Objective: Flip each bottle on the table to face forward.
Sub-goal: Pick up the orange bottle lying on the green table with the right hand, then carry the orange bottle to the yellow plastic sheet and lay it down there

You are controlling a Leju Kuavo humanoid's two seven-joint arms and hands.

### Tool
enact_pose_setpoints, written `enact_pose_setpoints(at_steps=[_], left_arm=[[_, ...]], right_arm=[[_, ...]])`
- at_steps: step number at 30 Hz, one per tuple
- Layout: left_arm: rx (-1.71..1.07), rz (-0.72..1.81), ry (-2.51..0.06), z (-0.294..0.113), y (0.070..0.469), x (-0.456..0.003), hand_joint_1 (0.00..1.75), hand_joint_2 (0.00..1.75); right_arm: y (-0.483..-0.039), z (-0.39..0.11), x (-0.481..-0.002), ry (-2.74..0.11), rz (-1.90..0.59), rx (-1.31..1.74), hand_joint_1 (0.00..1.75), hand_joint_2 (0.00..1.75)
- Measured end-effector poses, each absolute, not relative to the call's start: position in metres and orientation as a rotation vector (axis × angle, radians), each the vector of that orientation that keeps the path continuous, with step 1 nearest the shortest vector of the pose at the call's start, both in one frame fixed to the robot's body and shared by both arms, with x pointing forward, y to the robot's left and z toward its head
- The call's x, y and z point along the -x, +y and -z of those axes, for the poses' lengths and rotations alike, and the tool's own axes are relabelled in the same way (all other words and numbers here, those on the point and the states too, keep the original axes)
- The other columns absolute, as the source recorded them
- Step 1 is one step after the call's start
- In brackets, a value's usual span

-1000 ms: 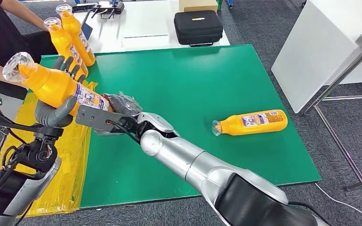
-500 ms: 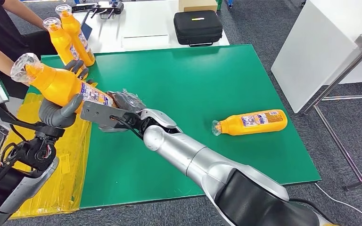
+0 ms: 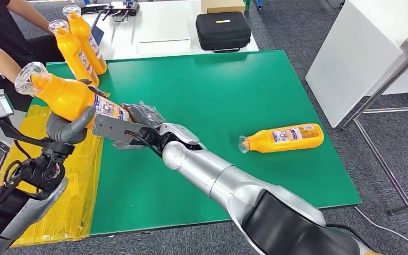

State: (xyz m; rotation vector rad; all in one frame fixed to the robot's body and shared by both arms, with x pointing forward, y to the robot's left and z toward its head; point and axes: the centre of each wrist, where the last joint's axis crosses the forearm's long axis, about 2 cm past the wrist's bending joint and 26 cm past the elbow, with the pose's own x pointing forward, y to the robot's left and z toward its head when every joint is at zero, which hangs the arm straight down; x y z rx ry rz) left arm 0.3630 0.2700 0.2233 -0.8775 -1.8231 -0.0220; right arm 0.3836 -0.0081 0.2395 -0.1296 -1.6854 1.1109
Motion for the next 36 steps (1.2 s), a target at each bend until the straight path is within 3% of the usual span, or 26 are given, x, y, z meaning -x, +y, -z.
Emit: enact_pose_setpoints(at_steps=[2, 4, 6, 7, 8, 11, 15, 18, 22, 29, 36], left_arm=[[0.878, 0.019, -1.825, -0.223, 0.270, -0.363, 1.75, 1.75], [0.879, 0.019, -1.826, -0.222, 0.270, -0.363, 1.75, 1.75], [0.877, 0.020, -1.831, -0.222, 0.270, -0.363, 1.75, 1.75], [0.868, 0.020, -1.840, -0.222, 0.270, -0.363, 1.75, 1.75], [0.843, 0.021, -1.857, -0.223, 0.271, -0.363, 1.75, 1.75], [0.586, 0.048, -1.992, -0.224, 0.282, -0.368, 1.75, 1.75], [-0.204, 0.196, -2.264, -0.225, 0.329, -0.378, 1.75, 1.75], [-0.759, 0.467, -2.355, -0.210, 0.370, -0.371, 1.75, 1.75], [-1.144, 0.872, -2.223, -0.172, 0.393, -0.340, 1.75, 1.75], [-1.372, 1.067, -1.923, -0.126, 0.383, -0.310, 1.75, 1.75], [-1.256, 1.238, -1.737, -0.073, 0.390, -0.296, 1.75, 1.75]], right_arm=[[-0.009, -0.239, -0.384, -1.687, -1.113, 0.134, 1.75, 1.75], [-0.010, -0.238, -0.385, -1.688, -1.114, 0.136, 0.97, 1.75], [-0.010, -0.237, -0.385, -1.691, -1.115, 0.141, 0.10, 0.87], [-0.011, -0.237, -0.385, -1.696, -1.117, 0.145, 0.00, 0.44], [-0.011, -0.237, -0.386, -1.704, -1.119, 0.148, 0.00, 0.00], [-0.018, -0.238, -0.390, -1.732, -1.100, 0.154, 0.00, 0.00], [-0.044, -0.251, -0.406, -1.776, -1.020, 0.176, 0.00, 0.00], [-0.073, -0.269, -0.418, -1.816, -0.950, 0.193, 0.00, 0.00], [-0.118, -0.275, -0.417, -1.873, -0.845, 0.230, 0.00, 0.00], [-0.182, -0.256, -0.392, -1.913, -0.715, 0.268, 0.00, 0.00], [-0.204, -0.236, -0.374, -1.921, -0.696, 0.275, 0.00, 0.00]])
